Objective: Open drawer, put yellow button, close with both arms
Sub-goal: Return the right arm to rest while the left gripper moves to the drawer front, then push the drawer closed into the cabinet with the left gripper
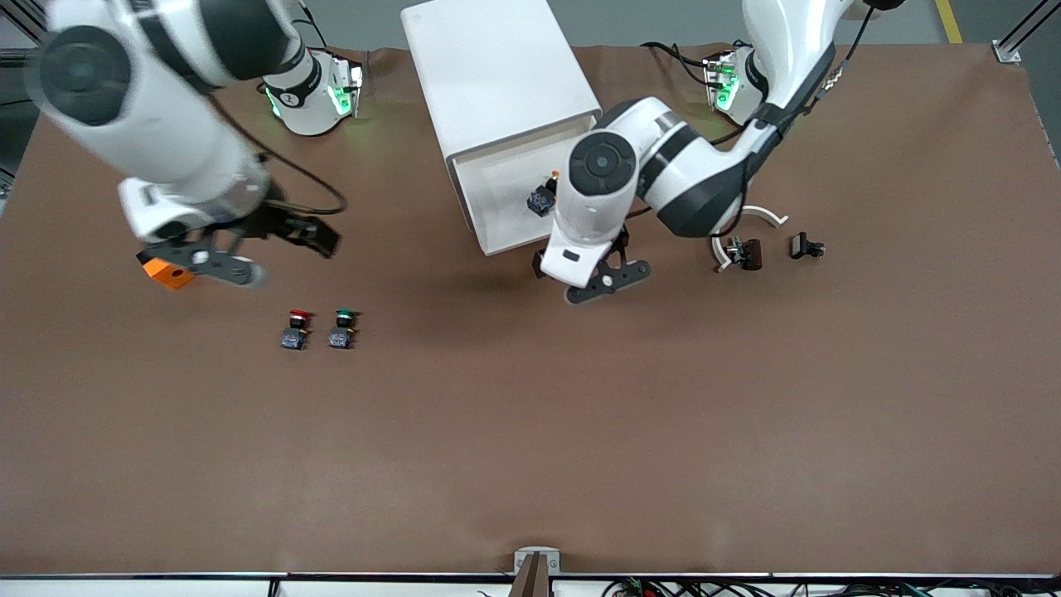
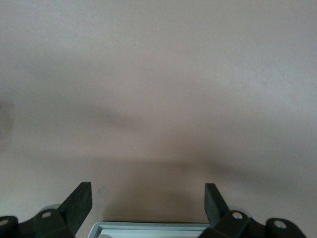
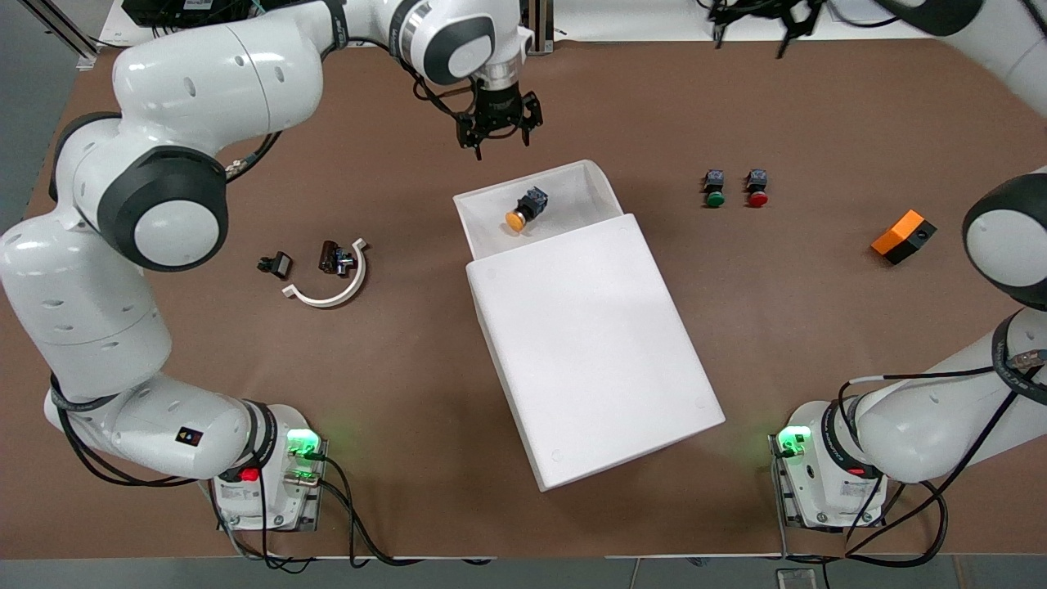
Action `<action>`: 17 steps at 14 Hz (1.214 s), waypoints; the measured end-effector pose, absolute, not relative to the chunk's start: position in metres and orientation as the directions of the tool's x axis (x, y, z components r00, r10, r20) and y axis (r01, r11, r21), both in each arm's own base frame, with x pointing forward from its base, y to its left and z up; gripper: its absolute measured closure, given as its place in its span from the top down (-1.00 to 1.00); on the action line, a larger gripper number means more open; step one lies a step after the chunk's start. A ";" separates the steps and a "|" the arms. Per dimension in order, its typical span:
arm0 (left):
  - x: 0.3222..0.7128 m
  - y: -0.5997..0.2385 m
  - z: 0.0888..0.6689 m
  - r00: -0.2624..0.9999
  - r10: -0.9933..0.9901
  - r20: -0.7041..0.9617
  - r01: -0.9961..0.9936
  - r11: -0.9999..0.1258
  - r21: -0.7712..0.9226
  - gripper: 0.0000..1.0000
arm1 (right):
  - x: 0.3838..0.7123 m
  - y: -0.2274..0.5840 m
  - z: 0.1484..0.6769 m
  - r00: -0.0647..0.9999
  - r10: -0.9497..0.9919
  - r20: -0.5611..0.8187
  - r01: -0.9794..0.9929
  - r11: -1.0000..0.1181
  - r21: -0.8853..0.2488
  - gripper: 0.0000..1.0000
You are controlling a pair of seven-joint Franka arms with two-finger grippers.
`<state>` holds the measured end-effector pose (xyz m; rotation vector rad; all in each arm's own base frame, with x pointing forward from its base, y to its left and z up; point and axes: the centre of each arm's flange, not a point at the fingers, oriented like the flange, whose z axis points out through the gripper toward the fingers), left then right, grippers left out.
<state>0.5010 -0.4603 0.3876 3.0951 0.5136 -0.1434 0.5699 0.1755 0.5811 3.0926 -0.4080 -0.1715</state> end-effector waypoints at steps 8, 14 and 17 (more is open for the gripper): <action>0.467 -0.474 0.374 0.951 0.291 -0.103 0.289 -0.957 -0.039 1.00 | 0.564 0.009 0.614 0.982 -0.110 -0.156 -0.114 -0.993 -0.014 1.00; 0.451 -0.486 0.373 0.939 0.326 -0.111 0.323 -0.945 -0.045 1.00 | 0.551 -0.024 0.629 0.985 -0.083 -0.150 -0.089 -0.996 -0.029 1.00; 0.439 -0.493 0.371 0.928 0.353 -0.118 0.349 -0.936 -0.053 1.00 | 0.549 -0.028 0.629 0.984 -0.081 -0.157 -0.087 -0.996 -0.031 1.00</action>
